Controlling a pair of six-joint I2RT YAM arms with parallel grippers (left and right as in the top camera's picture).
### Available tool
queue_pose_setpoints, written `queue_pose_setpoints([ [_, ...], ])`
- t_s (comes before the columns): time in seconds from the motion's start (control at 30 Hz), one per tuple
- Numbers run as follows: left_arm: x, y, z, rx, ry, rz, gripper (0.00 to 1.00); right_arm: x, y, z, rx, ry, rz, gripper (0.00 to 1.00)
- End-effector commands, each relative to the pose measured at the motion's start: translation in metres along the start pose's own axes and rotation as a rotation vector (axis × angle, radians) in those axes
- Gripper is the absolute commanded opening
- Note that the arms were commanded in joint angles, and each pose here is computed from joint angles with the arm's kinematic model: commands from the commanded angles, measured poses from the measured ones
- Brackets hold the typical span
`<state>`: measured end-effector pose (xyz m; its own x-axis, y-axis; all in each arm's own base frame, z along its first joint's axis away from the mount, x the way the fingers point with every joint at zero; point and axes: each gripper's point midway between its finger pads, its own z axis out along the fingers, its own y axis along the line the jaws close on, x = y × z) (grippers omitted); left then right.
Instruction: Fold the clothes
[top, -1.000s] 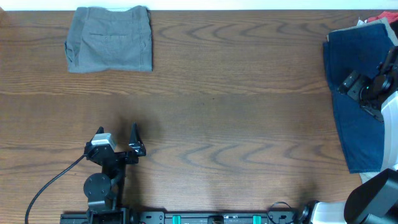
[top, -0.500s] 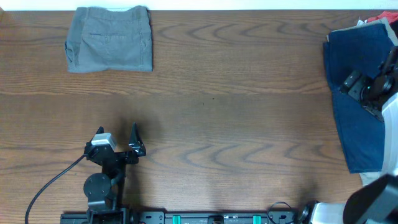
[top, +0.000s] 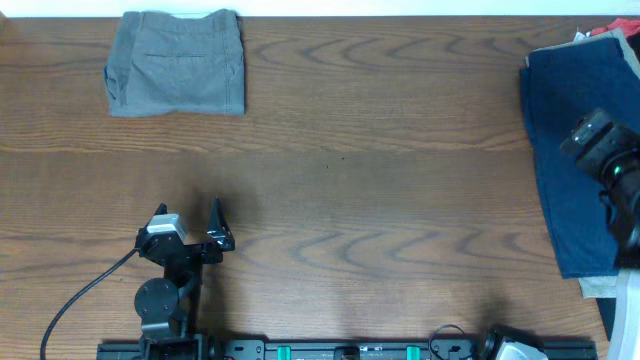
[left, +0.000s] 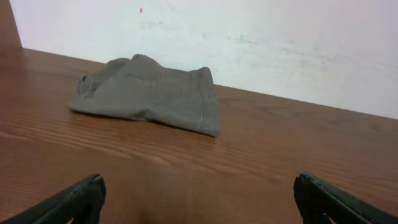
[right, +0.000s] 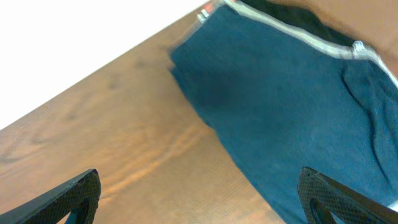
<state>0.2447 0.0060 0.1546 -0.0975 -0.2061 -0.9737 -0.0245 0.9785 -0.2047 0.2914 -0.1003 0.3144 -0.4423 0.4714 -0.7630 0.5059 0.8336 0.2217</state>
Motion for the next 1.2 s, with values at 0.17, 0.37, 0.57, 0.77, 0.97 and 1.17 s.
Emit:
queue_pose_setpoints([
  [0.17,0.015,0.005,0.001,-0.018,0.04,0.006,0.98,0.0,0.049,-0.081,-0.231,-0.159,-0.092,0.99],
  [0.37,0.015,0.005,0.001,-0.018,0.04,0.006,0.98,0.006,0.049,-0.14,-0.348,-0.278,-0.103,0.99],
  [0.57,0.015,0.005,0.001,-0.018,0.04,0.006,0.98,0.015,0.036,-0.182,-0.406,-0.365,-0.094,0.99],
  [0.77,0.015,0.005,0.001,-0.018,0.04,0.006,0.98,0.034,0.025,-0.197,-0.435,-0.354,-0.104,0.99],
  [0.97,0.015,0.005,0.001,-0.018,0.04,0.006,0.98,0.061,0.033,-0.174,-0.473,-0.283,-0.162,0.99],
  [1.17,0.015,0.005,0.001,-0.018,0.04,0.006,0.98,0.086,0.05,-0.139,-0.567,-0.306,-0.201,0.99],
])
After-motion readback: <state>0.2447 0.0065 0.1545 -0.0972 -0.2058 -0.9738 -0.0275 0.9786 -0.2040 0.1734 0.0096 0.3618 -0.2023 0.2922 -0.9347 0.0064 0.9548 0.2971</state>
